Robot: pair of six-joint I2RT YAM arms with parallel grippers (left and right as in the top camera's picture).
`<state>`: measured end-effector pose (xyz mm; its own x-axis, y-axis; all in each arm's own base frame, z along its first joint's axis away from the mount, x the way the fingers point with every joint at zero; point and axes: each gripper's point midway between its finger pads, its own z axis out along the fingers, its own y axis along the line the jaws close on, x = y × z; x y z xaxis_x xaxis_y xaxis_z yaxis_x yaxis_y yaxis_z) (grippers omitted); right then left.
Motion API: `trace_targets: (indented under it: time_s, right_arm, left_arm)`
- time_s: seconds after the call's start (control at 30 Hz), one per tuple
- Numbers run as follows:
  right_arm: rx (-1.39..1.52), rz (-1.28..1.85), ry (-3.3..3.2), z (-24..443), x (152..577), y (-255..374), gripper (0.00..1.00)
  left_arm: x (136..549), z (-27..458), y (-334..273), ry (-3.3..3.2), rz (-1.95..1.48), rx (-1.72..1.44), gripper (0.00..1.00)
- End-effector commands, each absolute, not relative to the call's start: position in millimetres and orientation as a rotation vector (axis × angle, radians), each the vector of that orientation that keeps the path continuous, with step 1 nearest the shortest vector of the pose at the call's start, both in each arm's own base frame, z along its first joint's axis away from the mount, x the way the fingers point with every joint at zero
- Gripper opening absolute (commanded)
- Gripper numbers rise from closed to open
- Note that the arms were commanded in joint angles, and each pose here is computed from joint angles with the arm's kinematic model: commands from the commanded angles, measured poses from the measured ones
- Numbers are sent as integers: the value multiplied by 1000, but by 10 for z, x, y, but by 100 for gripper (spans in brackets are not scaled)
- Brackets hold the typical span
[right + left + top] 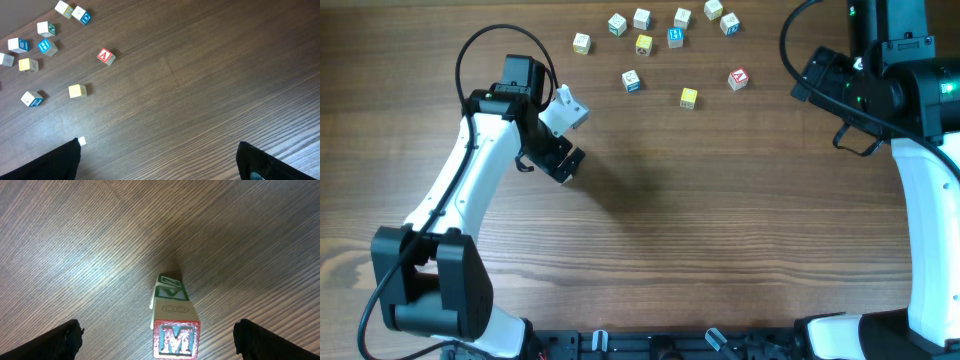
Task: Form a tower
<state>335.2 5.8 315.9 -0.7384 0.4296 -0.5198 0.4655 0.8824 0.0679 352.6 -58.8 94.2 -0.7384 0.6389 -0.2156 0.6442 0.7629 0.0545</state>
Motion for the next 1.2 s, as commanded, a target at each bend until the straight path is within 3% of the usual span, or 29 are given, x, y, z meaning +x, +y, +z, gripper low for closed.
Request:
trace_targets:
  time_s: [0.0,0.17,1.17]
  right_arm:
    - [673,-118,2506,3127,3378,12,100]
    - [673,-118,2506,3128,3376,11,100]
    - [673,-117,2505,3128,3377,11,100]
  left_arm:
    - [3561,777,-473,2780,-20,1044,100]
    - [3538,560,-446,2841,-38,1057,100]
    - [3534,367,-505,2869,-105,1067,100]
